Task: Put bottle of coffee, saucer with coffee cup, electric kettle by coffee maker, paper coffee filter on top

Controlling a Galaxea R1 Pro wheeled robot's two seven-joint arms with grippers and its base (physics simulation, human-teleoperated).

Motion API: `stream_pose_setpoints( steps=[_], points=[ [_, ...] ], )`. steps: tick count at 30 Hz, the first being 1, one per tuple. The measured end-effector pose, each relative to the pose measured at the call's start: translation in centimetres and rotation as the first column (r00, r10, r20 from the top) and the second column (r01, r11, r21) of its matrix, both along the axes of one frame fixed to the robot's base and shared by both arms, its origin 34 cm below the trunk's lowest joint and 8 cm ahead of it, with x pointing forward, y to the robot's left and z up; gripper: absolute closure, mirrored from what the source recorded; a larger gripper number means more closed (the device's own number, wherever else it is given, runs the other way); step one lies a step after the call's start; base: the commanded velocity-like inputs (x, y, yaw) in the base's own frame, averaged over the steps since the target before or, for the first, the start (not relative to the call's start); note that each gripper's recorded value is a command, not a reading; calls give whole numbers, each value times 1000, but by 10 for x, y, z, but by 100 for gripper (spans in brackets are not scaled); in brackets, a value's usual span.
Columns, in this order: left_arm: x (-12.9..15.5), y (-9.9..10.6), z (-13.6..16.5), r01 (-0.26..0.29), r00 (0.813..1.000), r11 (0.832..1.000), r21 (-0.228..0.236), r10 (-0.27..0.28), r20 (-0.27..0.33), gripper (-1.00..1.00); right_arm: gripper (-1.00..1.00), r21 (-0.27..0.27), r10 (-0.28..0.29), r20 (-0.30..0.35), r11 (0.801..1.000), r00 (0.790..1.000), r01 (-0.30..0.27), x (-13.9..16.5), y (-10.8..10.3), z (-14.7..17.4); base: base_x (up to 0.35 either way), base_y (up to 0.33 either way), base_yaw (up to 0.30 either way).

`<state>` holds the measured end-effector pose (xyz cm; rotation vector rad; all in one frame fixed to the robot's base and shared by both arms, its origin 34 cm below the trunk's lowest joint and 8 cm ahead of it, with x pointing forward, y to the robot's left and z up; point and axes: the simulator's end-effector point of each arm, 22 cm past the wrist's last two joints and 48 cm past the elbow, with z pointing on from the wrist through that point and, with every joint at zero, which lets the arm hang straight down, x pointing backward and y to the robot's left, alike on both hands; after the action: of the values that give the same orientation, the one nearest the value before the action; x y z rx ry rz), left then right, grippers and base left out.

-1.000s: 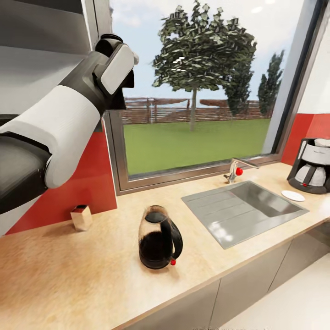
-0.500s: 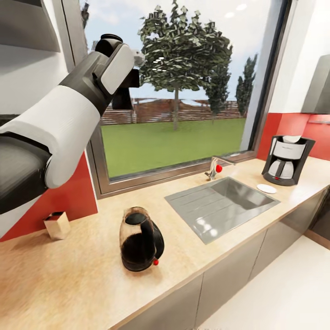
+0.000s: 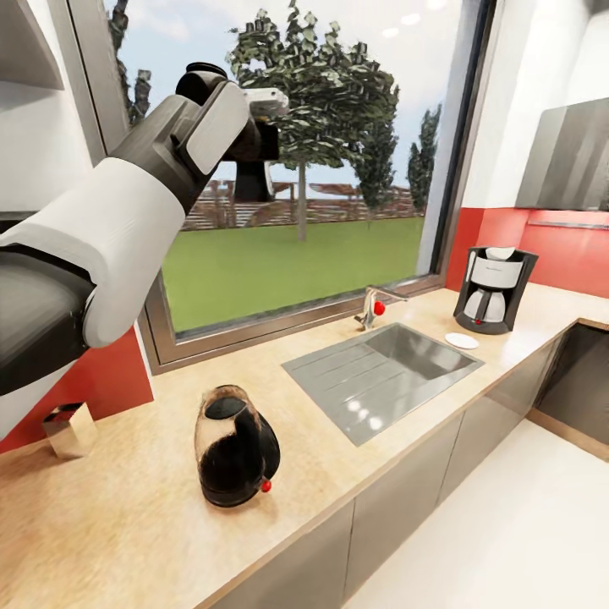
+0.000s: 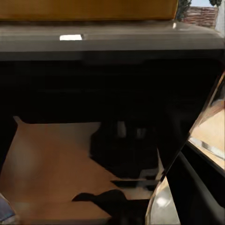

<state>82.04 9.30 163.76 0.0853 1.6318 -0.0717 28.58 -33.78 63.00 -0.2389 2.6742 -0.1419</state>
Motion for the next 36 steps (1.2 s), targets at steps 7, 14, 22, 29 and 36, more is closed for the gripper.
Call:
stream_pose_setpoints(
  steps=[7, 14, 22, 29, 36],
  points=[
    [0, -2, -1, 9, 1000, 1000, -4, -9, -2, 100, -100, 0, -1, 0, 1000, 1000, 1, 0, 0, 0, 0, -153, -37],
    [0, -2, -1, 9, 1000, 1000, -4, -9, -2, 100, -100, 0, 0, 0, 1000, 1000, 0, 0, 0, 0, 0, -84, -153],
    [0, -2, -1, 8, 1000, 1000, -4, -8, -3, 100, -100, 0, 0, -1, 1000, 1000, 0, 0, 0, 0, 0, -161, -25],
    [0, -1, -1, 9, 1000, 1000, -4, -9, -3, 100, -100, -1, -1, -1, 1000, 1000, 1, 0, 0, 0, 0, -25, -3],
    [1, -1, -1, 8, 1000, 1000, -4, -8, -4, 100, -100, 0, -2, 1, 1000, 1000, 2, 0, 0, 0, 0, -1, -1]
  ],
)
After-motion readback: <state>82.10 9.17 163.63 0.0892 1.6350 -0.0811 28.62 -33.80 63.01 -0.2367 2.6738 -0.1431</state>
